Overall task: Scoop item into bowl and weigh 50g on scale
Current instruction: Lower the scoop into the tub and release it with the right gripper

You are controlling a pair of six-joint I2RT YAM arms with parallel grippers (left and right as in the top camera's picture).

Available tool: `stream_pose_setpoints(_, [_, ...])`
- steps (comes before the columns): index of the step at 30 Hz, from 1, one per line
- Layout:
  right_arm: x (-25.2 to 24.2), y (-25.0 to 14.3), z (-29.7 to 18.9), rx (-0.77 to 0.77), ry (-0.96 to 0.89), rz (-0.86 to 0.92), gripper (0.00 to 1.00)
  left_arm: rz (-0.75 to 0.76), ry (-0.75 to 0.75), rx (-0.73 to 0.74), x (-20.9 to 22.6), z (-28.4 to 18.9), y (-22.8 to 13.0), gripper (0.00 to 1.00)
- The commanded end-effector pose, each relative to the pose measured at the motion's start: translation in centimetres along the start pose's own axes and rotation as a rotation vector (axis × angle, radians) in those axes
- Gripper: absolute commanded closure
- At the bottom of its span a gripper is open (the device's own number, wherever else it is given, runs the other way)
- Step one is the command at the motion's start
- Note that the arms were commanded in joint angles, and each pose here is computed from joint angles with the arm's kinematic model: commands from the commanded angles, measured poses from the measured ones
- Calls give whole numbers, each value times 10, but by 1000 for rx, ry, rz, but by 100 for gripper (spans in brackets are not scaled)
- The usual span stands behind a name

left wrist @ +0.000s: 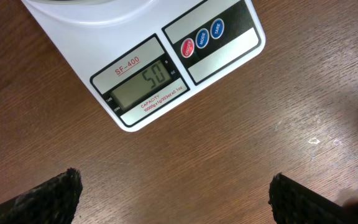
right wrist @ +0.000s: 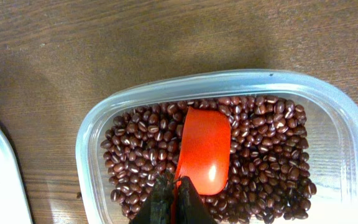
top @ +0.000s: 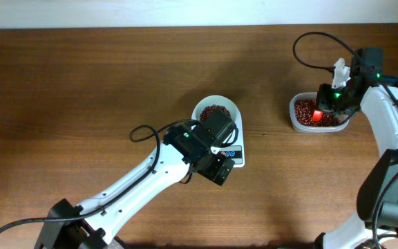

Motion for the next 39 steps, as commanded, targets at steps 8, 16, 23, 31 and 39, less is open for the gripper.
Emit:
stream_pose_setpoints(8, [3,5,6,-15,20,-10,95,13,6,-13,1,-3,0,1])
stream_pose_setpoints(16, [-2,4,6,-13,-11,-10,50,13,6,-13,1,-3,0,1])
stream_pose_setpoints(23, [-8,26,-8,-77,-64,-22,13,13,6,-13,1,-3,0,1])
stream_pose_setpoints(31, [-11,61,-48,-158,-126,-33,8,13,6,-13,1,-3,0,1])
stream_pose_setpoints(39, [-16,66,-49,-177,-164,-35,1,13,6,-13,1,-3,0,1])
Point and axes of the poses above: each gripper's point midway between its finger pads, its own z axis out along the fingers, its own x axis along the line the jaws close on, y = z × x, the point moved 2 cm from there along -z, back along the fingers, and after that the axes turned 6 degrees about -z, right-handed, at the moved point
